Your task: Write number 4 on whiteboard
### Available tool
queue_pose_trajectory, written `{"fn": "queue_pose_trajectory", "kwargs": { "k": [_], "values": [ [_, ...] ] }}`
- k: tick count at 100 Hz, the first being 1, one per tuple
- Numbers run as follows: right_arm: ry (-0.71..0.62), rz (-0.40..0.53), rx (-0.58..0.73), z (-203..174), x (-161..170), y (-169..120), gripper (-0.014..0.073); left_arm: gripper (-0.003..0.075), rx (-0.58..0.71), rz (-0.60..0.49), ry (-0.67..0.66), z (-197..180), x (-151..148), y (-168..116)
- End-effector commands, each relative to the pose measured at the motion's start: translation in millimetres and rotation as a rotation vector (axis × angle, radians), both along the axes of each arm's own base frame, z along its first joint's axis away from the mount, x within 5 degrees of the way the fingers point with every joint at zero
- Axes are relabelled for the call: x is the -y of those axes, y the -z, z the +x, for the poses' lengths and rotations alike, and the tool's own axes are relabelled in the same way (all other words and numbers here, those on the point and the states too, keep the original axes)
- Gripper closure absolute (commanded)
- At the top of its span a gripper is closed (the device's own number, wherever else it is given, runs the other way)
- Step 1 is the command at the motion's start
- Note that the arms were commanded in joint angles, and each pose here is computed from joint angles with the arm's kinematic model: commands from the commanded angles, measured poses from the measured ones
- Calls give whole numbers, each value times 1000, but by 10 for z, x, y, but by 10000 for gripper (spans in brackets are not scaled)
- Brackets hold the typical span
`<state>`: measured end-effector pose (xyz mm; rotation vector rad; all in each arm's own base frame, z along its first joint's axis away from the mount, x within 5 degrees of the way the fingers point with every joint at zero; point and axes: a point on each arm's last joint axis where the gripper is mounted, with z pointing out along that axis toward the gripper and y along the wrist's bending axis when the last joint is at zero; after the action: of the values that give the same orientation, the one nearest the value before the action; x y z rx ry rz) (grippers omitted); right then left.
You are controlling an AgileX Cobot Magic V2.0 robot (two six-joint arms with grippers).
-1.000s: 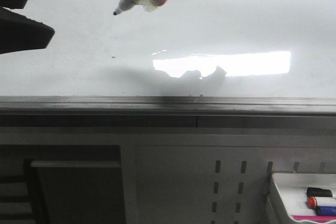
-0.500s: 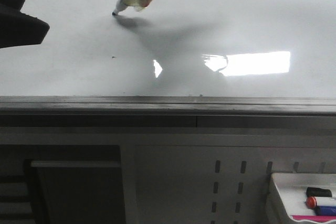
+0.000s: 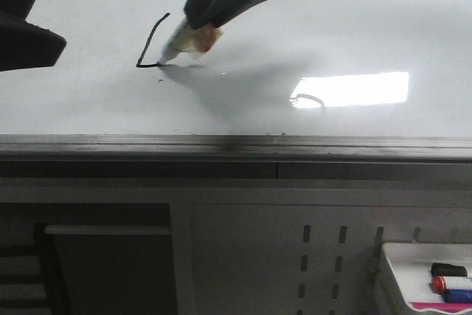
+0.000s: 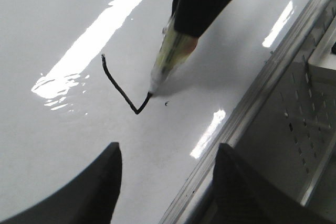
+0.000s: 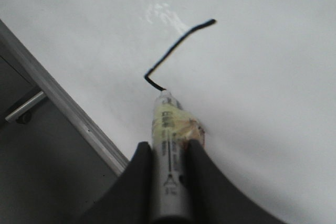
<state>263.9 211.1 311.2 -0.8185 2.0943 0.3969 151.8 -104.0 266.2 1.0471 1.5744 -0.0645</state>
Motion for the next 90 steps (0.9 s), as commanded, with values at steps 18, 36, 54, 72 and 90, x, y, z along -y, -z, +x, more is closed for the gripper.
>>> {"fn": "queue_pose_trajectory", "kwargs": {
  "k": [18,36,54,72,90],
  "values": [
    [44,-9,97,-67,357,-314,659,370,44,-82,28,-4,43,-150],
    [-3,50,185,-101,194,-601,659,370,44,-82,27,-4,43,-150],
    [3,64,212,62,85,-609,659,370,44,-82,27,-4,43,-150],
    [-17,-21,41,61,37,-282,659,370,44,-82,27,-4,43,-150],
    [-80,-55,-63,-189,-58,-35,659,370,71,-109,67,-8,83,-176]
  ]
}}
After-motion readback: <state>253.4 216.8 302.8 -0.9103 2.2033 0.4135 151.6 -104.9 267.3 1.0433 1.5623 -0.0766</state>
